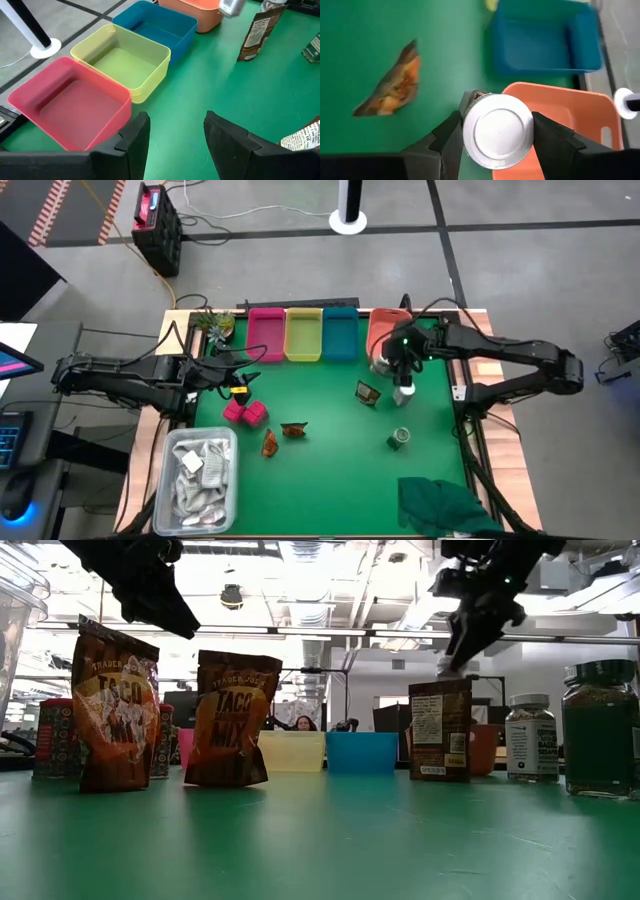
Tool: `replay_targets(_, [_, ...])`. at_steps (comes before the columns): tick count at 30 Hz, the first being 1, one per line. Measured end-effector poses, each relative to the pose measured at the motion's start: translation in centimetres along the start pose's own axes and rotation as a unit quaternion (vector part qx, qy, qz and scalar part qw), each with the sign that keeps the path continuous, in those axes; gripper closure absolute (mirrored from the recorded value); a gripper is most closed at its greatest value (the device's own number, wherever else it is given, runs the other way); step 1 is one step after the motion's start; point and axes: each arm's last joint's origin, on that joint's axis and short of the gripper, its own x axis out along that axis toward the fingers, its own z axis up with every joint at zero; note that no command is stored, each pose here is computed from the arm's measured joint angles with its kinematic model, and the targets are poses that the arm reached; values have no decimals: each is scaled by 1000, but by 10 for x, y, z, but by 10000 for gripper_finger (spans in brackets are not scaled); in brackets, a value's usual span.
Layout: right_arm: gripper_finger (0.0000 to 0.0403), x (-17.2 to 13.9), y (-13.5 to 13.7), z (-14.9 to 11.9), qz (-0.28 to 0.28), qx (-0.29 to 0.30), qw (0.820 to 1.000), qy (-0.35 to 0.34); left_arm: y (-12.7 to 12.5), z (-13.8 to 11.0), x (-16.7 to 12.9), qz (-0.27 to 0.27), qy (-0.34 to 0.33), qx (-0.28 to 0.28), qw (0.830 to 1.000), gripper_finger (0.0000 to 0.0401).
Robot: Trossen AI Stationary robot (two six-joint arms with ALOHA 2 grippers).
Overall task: Sort spices by type
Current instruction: Put the white lid seasoning bottle into the orange bin
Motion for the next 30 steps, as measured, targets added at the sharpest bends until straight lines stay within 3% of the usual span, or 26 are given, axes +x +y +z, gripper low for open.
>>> replay_targets(13, [176, -1, -46, -8, -75, 78, 994, -22, 0, 0, 0, 1, 2, 3, 1000, 223])
replay_targets(18, [176, 4, -62, -9, -103, 154, 982, -41, 0, 0, 0, 1, 2, 7, 1000, 223])
replay_targets(23, [176, 31, -74, -8, -112, 229, 967, -28, 0, 0, 0, 0, 2, 6, 1000, 223])
replay_targets(27, [176, 64, -78, -15, -154, 232, 959, 55, 0, 0, 0, 0, 2, -6, 1000, 223])
replay_targets(30, [176, 81, -82, -16, -171, 230, 956, 65, 0, -1, 0, -1, 7, -10, 1000, 223])
